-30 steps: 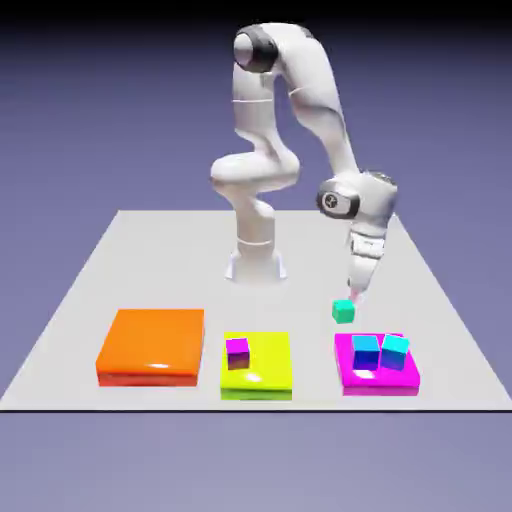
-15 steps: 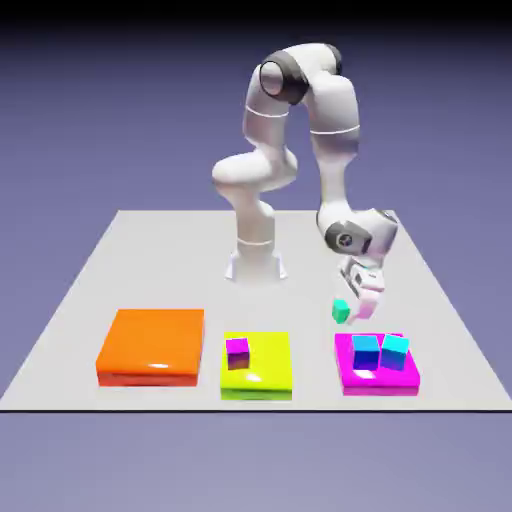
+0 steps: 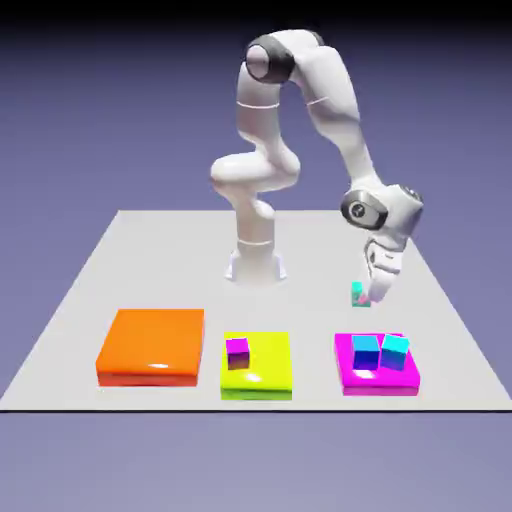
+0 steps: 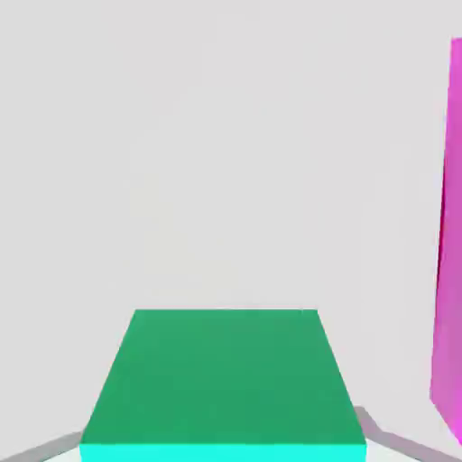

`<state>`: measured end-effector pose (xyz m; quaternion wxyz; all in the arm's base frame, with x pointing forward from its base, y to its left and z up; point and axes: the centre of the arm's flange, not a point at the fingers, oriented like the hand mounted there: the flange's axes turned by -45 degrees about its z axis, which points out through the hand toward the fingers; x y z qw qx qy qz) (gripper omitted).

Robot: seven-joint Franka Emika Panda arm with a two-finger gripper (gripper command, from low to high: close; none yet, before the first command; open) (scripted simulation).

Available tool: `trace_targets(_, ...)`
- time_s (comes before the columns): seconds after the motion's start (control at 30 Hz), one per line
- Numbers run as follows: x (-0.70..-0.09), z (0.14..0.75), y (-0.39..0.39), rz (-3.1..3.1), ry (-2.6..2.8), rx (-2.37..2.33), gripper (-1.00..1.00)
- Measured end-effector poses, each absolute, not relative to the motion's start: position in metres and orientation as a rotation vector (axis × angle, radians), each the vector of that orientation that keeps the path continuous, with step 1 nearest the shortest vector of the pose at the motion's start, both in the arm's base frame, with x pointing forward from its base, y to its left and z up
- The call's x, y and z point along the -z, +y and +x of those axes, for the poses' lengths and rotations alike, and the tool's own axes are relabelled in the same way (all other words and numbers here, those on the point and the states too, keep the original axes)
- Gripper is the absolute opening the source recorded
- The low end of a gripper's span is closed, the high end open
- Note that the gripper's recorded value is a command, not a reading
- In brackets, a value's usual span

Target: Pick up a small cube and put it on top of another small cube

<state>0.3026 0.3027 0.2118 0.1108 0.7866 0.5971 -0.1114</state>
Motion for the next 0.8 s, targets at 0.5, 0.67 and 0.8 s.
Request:
trace_targets(0.5, -0.293, 0.504, 0.256, 2.986, 0.593, 0.475, -1.00)
trace_targets(0.67, -0.239, 0.496, 0.249, 2.994, 0.569, 0.479, -1.00)
trace_targets(0.8, -0.246, 0.498, 0.250, 2.991, 0.569, 0.477, 1.00)
